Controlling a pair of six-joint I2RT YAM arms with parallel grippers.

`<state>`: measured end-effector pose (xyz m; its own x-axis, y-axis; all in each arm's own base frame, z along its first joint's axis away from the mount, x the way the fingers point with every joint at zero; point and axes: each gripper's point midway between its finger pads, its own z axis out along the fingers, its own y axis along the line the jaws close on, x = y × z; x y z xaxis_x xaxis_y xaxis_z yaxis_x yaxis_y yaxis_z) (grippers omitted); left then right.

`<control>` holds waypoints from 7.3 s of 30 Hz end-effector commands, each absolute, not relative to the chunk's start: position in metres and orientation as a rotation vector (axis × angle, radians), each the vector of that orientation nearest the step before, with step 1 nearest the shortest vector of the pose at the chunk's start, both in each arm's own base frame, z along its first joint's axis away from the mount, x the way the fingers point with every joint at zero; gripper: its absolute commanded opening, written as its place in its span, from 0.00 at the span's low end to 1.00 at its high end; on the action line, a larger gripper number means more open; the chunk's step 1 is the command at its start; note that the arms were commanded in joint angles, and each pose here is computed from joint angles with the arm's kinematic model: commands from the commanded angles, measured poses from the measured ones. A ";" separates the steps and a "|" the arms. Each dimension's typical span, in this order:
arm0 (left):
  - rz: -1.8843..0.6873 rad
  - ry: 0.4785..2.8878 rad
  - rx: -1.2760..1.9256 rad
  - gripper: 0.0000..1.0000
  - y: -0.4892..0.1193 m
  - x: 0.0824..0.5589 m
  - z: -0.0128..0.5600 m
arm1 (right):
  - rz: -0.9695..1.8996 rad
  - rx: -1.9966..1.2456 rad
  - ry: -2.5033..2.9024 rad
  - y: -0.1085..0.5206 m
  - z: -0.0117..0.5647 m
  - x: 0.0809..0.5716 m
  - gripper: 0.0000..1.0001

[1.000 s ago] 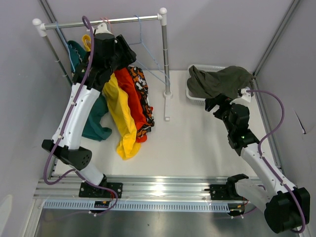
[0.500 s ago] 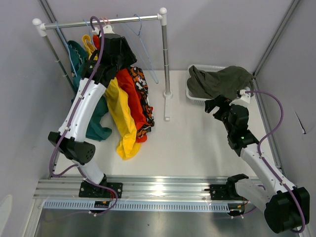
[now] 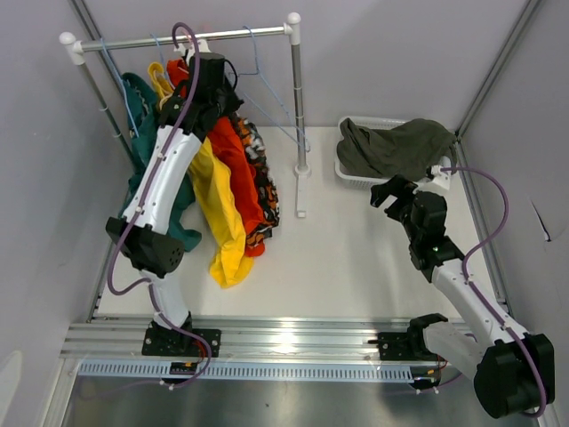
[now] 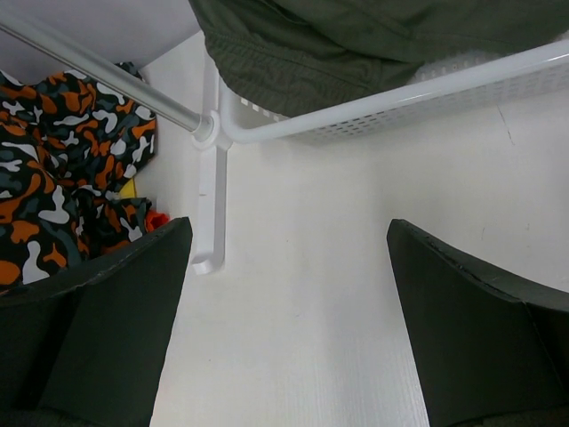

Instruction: Remove the shorts from the hanger

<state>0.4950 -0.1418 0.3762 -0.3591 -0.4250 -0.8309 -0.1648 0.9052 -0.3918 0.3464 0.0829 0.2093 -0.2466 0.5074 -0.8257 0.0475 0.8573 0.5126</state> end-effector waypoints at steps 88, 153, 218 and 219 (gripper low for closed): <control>-0.944 1.919 -0.133 0.00 -0.185 0.321 0.459 | 0.874 -0.028 1.627 0.392 0.354 0.391 0.00; -0.780 1.973 -0.341 0.11 -0.176 0.465 0.378 | 0.771 0.494 1.468 0.049 0.303 0.584 0.81; -0.302 1.830 -0.441 0.58 -0.091 0.493 0.421 | 0.562 0.246 1.516 0.066 0.329 0.327 0.99; -0.301 1.833 -0.444 0.56 -0.091 0.495 0.419 | 0.560 0.245 1.518 0.066 0.328 0.327 0.99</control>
<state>0.4861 -0.0966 0.3965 -0.3313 -0.4389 -0.8352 -0.1648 0.8986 -0.4068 0.3275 0.0693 0.3247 -0.0672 0.5100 -0.8576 -0.1917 0.8369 0.5127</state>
